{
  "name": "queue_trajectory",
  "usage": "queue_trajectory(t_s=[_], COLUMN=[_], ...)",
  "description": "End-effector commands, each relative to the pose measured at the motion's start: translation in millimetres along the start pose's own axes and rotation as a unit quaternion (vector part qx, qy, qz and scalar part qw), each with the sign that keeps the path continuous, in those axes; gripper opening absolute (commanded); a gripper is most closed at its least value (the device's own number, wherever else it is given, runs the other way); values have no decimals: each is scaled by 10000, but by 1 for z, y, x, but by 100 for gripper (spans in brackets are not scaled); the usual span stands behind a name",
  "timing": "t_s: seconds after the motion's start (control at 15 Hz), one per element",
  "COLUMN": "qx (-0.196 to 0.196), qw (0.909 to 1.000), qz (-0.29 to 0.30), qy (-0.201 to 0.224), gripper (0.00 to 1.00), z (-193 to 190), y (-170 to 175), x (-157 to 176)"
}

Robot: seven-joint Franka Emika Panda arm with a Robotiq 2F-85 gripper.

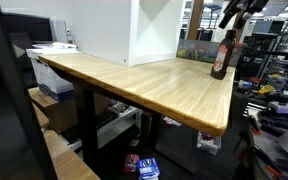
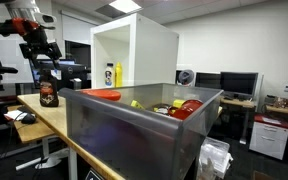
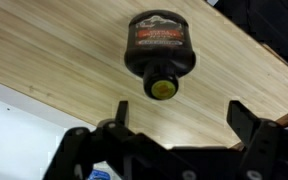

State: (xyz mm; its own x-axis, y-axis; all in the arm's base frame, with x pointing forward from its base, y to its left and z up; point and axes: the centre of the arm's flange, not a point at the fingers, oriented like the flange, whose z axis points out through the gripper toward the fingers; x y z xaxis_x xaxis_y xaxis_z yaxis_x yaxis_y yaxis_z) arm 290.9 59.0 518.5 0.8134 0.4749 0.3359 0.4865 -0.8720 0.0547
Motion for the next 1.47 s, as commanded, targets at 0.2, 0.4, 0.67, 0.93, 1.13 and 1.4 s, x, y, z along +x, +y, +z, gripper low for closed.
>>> queue_trajectory(t_s=[0.2, 0.4, 0.67, 0.93, 1.13, 1.4], qx=[-17, -64, -129, -173, -162, -189], qw=[9999, 9998, 9996, 9993, 9994, 9997], qz=[-102, -57, 67, 183, 183, 118], qy=[-118, -170, -261, -287, -227, -120], gripper=[99, 100, 99, 70, 65, 39], z=[4, 4, 6, 8, 10, 14], y=[-1, 1, 7, 14, 17, 17], x=[-17, -18, -21, -21, -21, -21])
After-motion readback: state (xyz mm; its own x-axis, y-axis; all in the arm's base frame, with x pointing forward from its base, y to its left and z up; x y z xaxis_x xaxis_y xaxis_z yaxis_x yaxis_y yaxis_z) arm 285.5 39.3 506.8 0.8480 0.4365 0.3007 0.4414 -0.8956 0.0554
